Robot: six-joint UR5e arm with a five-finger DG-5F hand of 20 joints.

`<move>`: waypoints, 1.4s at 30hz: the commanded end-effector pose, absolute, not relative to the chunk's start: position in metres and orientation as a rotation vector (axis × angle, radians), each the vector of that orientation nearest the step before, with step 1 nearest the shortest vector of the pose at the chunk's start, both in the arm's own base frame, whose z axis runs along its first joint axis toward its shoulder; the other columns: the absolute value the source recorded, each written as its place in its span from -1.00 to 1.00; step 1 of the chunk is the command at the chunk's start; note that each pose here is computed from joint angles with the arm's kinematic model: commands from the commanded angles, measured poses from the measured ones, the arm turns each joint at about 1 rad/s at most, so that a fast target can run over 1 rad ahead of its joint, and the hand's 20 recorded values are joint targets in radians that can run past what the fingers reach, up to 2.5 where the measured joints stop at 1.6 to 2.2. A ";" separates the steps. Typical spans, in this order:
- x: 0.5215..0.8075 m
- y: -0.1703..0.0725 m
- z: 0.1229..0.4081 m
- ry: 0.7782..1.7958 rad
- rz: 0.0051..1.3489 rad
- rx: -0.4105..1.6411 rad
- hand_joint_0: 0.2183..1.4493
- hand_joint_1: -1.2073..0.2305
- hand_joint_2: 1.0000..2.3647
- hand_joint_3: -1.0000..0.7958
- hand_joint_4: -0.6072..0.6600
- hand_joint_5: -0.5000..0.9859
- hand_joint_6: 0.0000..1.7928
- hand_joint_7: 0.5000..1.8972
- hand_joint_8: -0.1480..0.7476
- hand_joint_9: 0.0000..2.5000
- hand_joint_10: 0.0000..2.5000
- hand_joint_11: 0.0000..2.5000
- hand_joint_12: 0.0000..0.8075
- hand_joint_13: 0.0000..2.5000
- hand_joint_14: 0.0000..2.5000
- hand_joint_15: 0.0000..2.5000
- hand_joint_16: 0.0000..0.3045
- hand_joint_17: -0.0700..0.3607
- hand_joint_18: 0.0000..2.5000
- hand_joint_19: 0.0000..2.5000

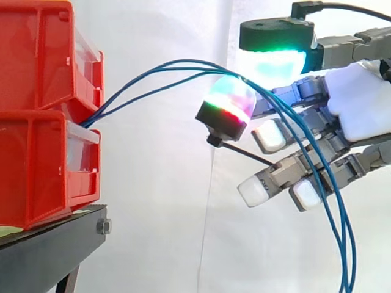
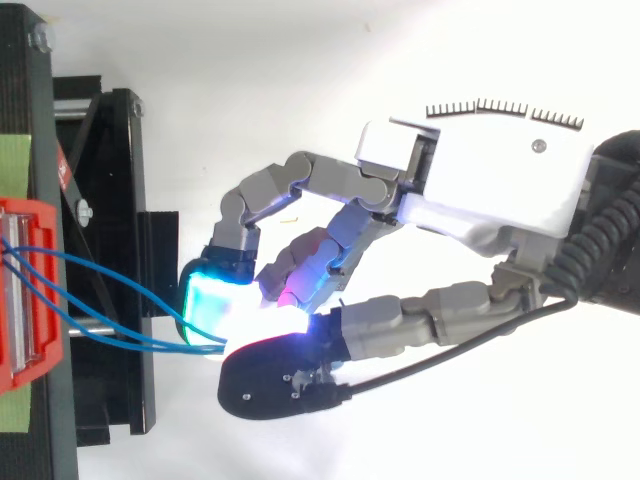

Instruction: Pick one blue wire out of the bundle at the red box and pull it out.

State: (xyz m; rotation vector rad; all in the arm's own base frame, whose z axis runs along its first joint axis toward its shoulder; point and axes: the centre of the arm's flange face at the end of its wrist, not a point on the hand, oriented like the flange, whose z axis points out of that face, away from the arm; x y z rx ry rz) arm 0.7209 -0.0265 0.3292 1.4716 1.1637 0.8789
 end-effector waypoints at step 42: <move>0.720 -0.028 0.333 1.136 0.920 1.503 -0.56 -0.30 -0.47 0.12 -0.49 -0.42 -0.10 -0.13 -0.31 -0.21 -1.00 -1.00 -0.13 -0.66 -1.00 -0.97 -0.55 0.04 -0.56 -0.59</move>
